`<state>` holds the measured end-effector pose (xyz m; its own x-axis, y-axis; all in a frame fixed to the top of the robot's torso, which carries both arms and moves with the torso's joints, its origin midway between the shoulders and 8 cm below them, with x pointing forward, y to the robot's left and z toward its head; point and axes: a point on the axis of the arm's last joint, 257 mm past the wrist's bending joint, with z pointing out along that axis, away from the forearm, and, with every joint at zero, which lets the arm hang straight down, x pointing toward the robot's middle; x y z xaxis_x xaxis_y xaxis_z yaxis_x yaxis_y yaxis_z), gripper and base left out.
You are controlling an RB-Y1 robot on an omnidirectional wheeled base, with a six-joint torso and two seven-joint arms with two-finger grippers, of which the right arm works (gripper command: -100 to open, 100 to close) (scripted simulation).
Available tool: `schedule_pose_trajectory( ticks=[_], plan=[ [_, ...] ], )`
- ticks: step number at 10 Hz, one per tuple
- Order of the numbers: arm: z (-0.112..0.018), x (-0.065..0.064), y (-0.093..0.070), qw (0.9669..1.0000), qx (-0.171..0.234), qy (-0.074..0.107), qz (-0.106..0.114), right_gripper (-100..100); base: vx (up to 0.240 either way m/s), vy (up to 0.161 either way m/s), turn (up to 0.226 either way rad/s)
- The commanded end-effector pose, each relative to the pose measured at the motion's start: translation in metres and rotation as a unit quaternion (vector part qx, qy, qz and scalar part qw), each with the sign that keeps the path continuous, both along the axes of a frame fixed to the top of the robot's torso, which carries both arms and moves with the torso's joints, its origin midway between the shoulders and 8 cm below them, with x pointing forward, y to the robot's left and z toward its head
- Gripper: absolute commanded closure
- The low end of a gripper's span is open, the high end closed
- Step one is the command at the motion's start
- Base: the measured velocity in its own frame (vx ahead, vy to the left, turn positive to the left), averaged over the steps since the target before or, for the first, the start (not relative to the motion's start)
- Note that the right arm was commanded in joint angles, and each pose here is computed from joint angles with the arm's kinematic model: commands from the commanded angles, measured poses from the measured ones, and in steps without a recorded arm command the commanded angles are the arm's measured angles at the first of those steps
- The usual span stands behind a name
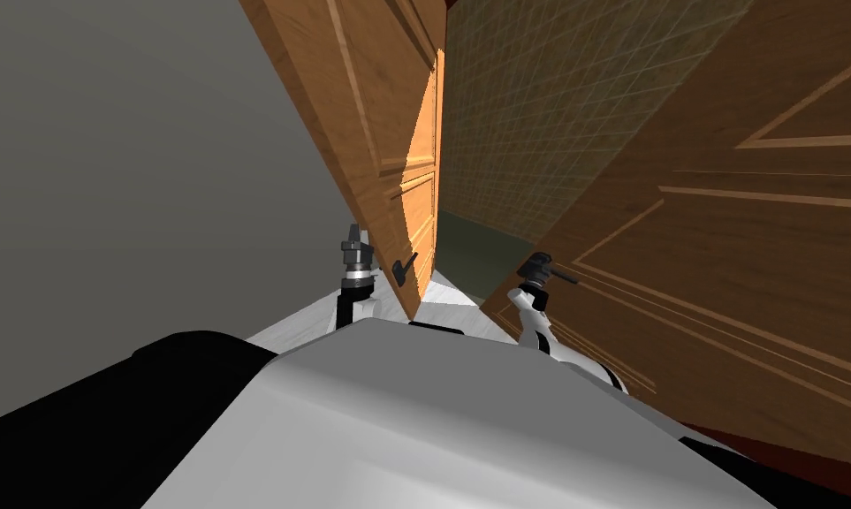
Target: Pull the door open
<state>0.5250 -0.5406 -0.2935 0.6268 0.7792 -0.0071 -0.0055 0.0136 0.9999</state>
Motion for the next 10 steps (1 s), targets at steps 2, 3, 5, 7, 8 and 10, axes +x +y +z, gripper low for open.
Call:
schedule_pose_trajectory(
  ticks=[2, 3, 5, 7, 8, 10],
  plan=[
    [0.001, -0.018, -0.028, 0.9996, -0.001, -0.004, -0.030, -100, 0.067, -0.115, 0.214],
    [0.001, -0.024, -0.035, 0.9993, -0.001, -0.004, -0.038, -100, 0.015, -0.119, 0.131],
    [0.001, -0.035, -0.052, 0.9984, -0.001, -0.006, -0.056, -100, 0.009, -0.101, 0.139],
    [0.002, -0.033, -0.048, 0.9986, -0.001, -0.004, -0.052, -100, 0.001, -0.081, 0.077],
    [0.002, -0.033, -0.048, 0.9986, -0.001, -0.004, -0.052, 100, 0.000, 0.004, -0.011],
    [0.002, -0.033, -0.048, 0.9986, -0.001, -0.004, -0.052, 100, 0.000, 0.015, -0.009]
  ],
)
